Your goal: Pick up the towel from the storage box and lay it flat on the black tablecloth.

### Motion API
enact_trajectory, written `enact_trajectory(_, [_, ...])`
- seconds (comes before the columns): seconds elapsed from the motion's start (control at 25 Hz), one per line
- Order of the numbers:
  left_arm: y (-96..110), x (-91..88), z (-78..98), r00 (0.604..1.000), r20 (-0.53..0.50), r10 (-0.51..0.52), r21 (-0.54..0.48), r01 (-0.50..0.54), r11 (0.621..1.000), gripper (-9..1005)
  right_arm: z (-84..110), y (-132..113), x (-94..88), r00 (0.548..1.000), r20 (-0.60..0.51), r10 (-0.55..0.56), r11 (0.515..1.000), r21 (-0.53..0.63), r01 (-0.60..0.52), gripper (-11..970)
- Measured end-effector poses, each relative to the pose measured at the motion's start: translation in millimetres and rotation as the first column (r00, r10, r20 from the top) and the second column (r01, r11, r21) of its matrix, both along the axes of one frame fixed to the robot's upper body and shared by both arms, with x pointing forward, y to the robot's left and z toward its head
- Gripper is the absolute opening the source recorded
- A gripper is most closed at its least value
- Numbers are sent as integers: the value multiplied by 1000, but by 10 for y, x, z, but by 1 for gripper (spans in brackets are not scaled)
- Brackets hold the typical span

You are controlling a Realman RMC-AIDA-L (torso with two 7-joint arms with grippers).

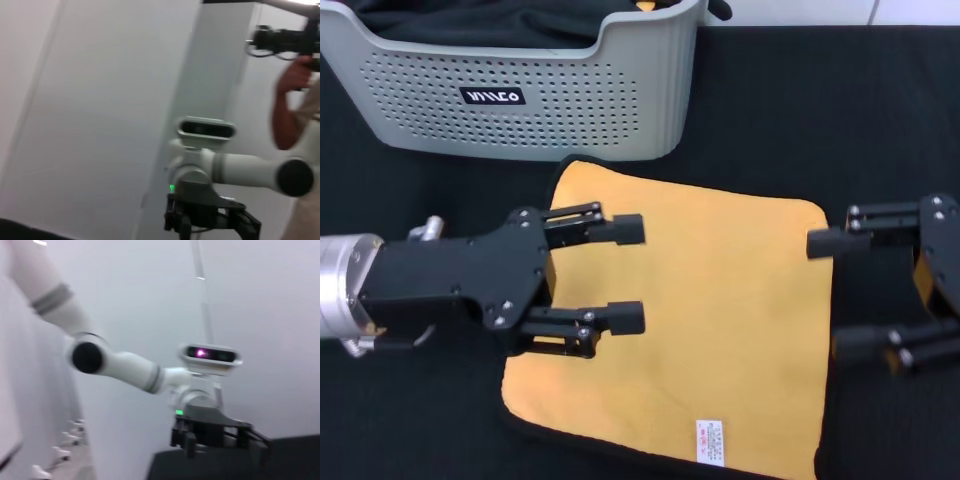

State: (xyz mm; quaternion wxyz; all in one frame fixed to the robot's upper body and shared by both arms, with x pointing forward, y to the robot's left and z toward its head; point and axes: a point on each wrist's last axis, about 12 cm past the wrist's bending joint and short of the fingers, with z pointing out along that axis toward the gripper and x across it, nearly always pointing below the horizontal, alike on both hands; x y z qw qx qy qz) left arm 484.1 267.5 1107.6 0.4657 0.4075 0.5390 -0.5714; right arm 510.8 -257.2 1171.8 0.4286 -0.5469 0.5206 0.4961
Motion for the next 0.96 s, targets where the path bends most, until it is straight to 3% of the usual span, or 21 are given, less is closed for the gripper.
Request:
enact_trajectory(0.16, [-52, 43, 92, 999, 35, -30, -7, 30, 1000, 827, 53, 23, -21, 999, 17, 42, 999, 6, -42, 731])
enact_trajectory(0.6, [-118, 132, 197, 996, 85, -13, -37, 17, 999, 827, 142, 20, 39, 997, 72, 20, 1000, -11, -19, 732])
enact_trajectory(0.96, [-98, 218, 271, 990, 140, 18, -49, -12, 999, 827, 143, 140, 277, 993, 90, -77, 997, -20, 79, 732])
